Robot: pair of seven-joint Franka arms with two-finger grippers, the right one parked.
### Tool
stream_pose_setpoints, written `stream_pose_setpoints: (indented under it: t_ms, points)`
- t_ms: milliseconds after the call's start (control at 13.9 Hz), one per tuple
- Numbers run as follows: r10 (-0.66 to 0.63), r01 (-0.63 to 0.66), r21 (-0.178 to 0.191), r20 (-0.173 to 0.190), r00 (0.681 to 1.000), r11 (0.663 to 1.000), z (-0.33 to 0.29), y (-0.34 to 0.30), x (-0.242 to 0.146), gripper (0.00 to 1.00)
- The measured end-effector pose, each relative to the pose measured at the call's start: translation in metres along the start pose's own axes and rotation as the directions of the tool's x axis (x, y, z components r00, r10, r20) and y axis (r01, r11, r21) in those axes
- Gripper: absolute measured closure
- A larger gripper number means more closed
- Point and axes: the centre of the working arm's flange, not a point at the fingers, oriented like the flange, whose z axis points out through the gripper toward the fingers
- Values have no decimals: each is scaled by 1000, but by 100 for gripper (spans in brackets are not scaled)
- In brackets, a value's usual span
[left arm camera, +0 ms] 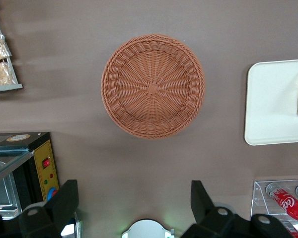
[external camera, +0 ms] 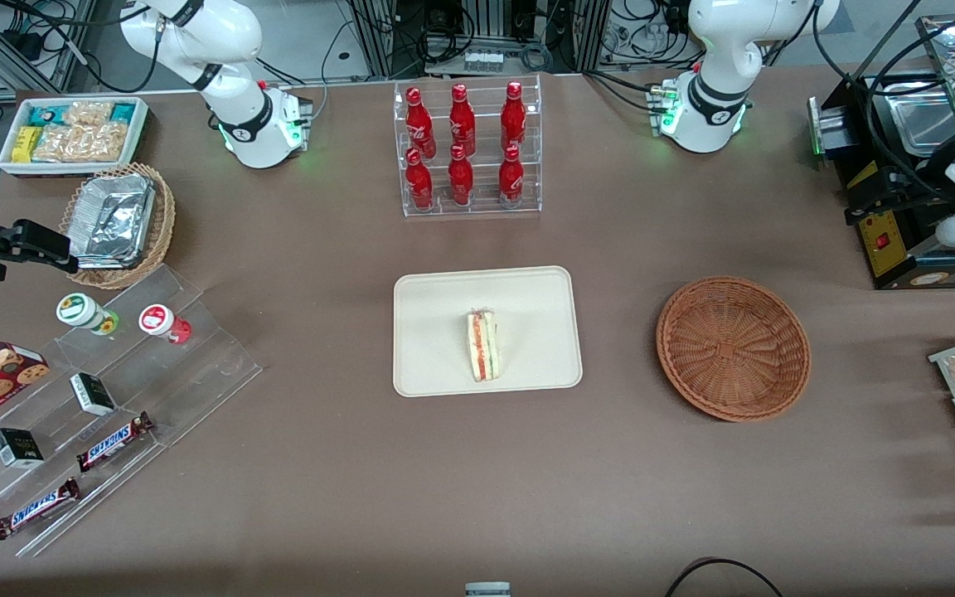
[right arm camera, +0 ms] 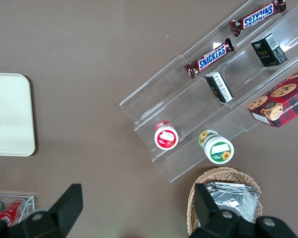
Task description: Place sandwich from basket to tray
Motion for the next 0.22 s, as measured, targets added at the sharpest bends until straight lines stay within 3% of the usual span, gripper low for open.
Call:
stream_pose_setpoints:
  t_ms: [216]
  points:
    - [5,-5,0,-9,1000,1000,-4,2,0,0]
